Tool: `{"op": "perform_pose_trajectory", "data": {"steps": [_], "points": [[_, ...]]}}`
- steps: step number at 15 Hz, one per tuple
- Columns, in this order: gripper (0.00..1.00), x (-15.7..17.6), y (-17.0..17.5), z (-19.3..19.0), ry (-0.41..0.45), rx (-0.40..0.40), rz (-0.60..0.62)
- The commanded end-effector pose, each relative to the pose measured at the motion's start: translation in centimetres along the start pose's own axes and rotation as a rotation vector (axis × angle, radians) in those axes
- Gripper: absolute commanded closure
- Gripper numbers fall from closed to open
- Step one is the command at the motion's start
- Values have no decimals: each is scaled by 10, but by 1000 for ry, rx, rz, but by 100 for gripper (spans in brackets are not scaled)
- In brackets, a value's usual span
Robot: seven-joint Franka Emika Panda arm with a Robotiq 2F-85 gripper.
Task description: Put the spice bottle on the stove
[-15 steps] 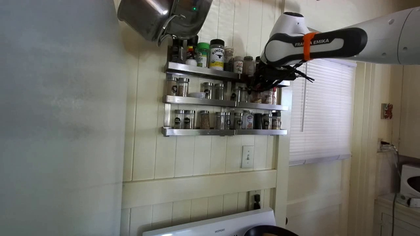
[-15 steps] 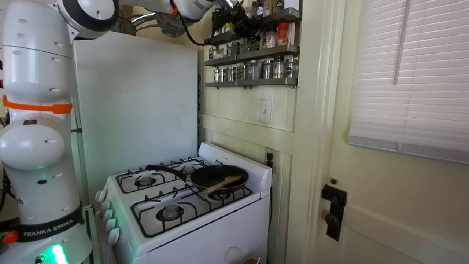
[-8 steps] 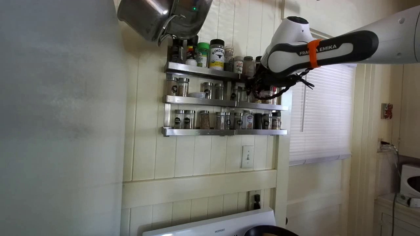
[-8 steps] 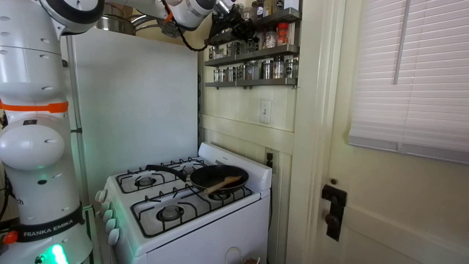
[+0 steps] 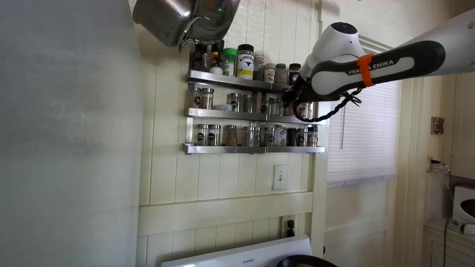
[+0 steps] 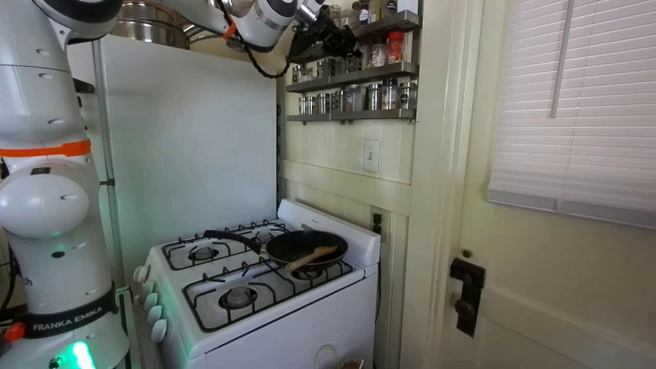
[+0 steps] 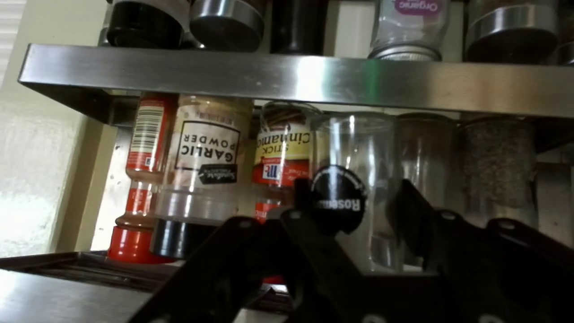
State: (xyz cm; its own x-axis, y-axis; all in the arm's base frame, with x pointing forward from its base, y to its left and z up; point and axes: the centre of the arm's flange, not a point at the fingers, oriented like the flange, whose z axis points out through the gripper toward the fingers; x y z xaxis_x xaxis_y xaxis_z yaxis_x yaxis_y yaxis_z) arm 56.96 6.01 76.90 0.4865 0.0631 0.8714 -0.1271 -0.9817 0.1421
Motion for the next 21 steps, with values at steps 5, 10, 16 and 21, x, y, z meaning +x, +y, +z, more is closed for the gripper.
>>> {"op": "perform_pose_trajectory", "data": {"steps": [5,10,16,21], "points": [[77,-29,0,-3,121,-28,10],[77,-34,7,4,171,-32,28],[77,-42,7,15,210,17,76],[77,-41,7,16,182,28,104]]}}
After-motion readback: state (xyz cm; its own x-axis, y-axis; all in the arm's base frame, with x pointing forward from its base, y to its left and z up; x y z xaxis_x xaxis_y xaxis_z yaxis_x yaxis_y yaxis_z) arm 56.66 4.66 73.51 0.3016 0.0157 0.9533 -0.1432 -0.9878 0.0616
